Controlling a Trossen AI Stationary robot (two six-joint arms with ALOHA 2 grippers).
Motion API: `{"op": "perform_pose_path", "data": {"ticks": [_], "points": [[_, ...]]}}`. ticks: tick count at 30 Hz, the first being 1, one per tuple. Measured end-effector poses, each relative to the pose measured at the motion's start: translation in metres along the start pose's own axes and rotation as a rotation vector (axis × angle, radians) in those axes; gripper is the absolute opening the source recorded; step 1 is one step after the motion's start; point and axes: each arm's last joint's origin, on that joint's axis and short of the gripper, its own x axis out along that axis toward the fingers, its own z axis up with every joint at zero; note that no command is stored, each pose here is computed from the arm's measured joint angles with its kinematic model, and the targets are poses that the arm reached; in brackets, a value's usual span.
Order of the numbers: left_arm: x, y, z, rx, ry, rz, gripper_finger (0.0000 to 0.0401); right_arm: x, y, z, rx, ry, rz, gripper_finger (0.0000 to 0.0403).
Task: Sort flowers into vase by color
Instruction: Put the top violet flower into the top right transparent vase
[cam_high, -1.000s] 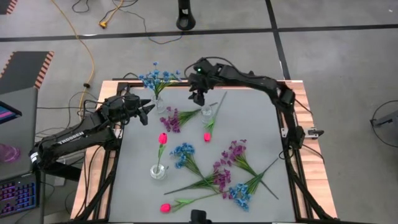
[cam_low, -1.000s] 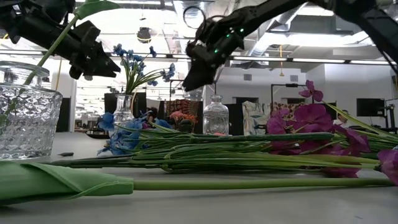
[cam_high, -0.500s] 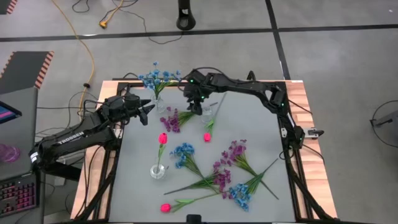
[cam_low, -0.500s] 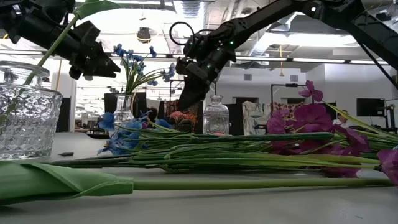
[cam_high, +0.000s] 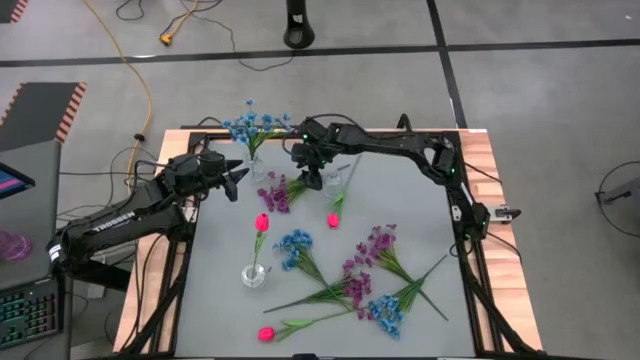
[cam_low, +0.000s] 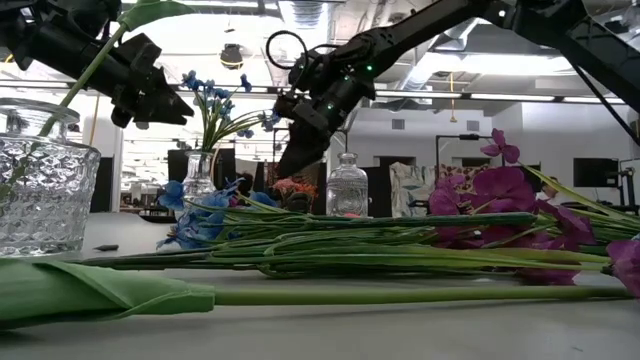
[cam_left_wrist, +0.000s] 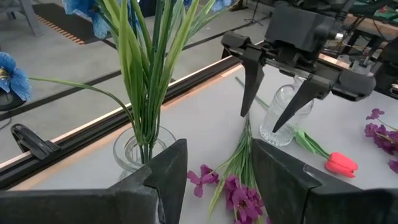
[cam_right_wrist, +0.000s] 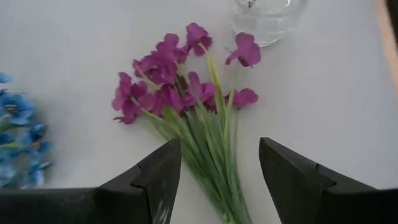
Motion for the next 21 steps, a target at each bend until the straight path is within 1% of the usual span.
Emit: {"op": "perform_pose_path", "data": {"ticks": [5, 12, 15, 20, 21], "points": [[0.000, 0.000, 0.000, 0.000, 0.000, 0.000, 0.0164, 0.002, 0.006, 0.004, -0.019, -0.002, -0.041, 0.0244], [0.000, 0.000, 0.000, 0.000, 0.000, 0.000, 0.0164, 0.005, 0.016, 0.007, -0.036, 0.005, -0.051, 0.0244], [0.000, 0.000, 0.000, 0.000, 0.000, 0.000, 0.0164, 0.014, 0.018, 0.005, -0.042, 0.017, -0.071, 0.0244], [0.000, 0.000, -0.001, -0.001, 0.007, 0.002, 0.0164, 0.032, 0.017, -0.007, -0.040, 0.088, -0.084, 0.0244], [0.000, 0.000, -0.001, -0.001, 0.007, 0.001, 0.0164, 0.035, 0.018, -0.006, -0.060, 0.078, -0.098, 0.0244]]}}
